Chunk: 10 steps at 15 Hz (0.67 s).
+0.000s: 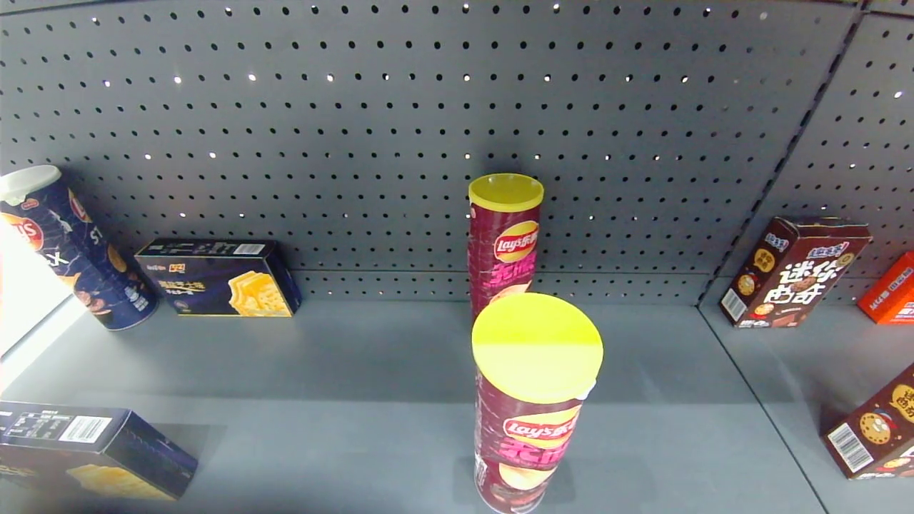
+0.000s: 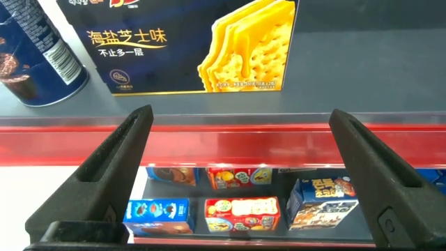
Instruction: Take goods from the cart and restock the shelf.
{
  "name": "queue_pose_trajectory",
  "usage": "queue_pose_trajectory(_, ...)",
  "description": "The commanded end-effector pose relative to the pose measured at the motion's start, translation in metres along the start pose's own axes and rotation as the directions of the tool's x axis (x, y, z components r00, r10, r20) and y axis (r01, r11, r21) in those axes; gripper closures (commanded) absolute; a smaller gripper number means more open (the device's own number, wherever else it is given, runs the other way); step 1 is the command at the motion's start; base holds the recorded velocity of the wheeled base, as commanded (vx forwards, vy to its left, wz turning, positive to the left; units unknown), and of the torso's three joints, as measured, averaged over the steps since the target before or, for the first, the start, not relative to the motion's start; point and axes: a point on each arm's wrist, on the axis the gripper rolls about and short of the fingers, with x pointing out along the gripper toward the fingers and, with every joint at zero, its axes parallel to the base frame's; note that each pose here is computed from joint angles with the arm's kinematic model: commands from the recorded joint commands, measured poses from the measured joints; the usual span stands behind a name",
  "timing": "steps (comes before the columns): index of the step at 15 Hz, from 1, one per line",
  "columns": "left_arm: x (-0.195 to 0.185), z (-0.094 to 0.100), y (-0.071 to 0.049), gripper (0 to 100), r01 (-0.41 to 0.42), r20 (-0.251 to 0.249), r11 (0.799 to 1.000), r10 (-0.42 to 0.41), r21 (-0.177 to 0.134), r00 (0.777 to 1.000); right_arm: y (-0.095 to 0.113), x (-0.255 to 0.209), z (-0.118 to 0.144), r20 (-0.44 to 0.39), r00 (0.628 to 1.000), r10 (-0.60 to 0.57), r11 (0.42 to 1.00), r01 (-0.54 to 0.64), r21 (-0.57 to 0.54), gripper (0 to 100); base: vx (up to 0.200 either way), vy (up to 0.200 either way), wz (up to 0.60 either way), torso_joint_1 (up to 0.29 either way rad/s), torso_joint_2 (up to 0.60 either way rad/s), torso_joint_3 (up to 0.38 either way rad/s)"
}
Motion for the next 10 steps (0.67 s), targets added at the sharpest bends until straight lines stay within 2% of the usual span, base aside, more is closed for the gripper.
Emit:
queue_pose_trajectory(1,-0.0003,-0.0001,0.0,0,0.0,0.004,1.0,0.0,0.0,1.0,0.0002,-0.0029,-0.0054,0.049,0.999,-0.01,1.0,0.008,0.021,0,0.0,0.0,0.0,0.0,0.0,0.0)
queue_pose_trajectory(4,-0.0004,-0.0001,0.0,0,0.002,0.005,1.0,-0.002,-0.002,1.0,-0.0005,-0.0029,-0.0051,0.05,0.998,-0.042,0.999,0.041,0.025,0,0.0,0.0,0.0,0.0,0.0,0.0)
queue_pose_trajectory(5,-0.0004,-0.0001,0.0,0,0.0,0.005,1.0,0.0,0.004,1.0,-0.001,-0.0029,-0.0051,0.049,0.997,-0.063,0.998,0.062,0.026,0,0.0,0.0,0.0,0.0,0.0,0.0)
queue_pose_trajectory(6,-0.0004,-0.0003,0.0001,0,-0.006,0.003,1.0,0.006,0.024,1.0,-0.001,-0.0029,-0.0051,0.049,0.997,-0.063,0.998,0.062,0.029,0,0.0,0.0,0.0,0.0,0.0,0.0)
queue_pose_trajectory(10,-0.0004,-0.0003,0.0002,0,-0.007,0.003,1.0,0.007,0.03,1.0,-0.001,-0.0029,-0.0053,0.048,0.997,-0.065,0.997,0.063,0.033,0,0.0,0.0,0.0,0.0,0.0,0.0)
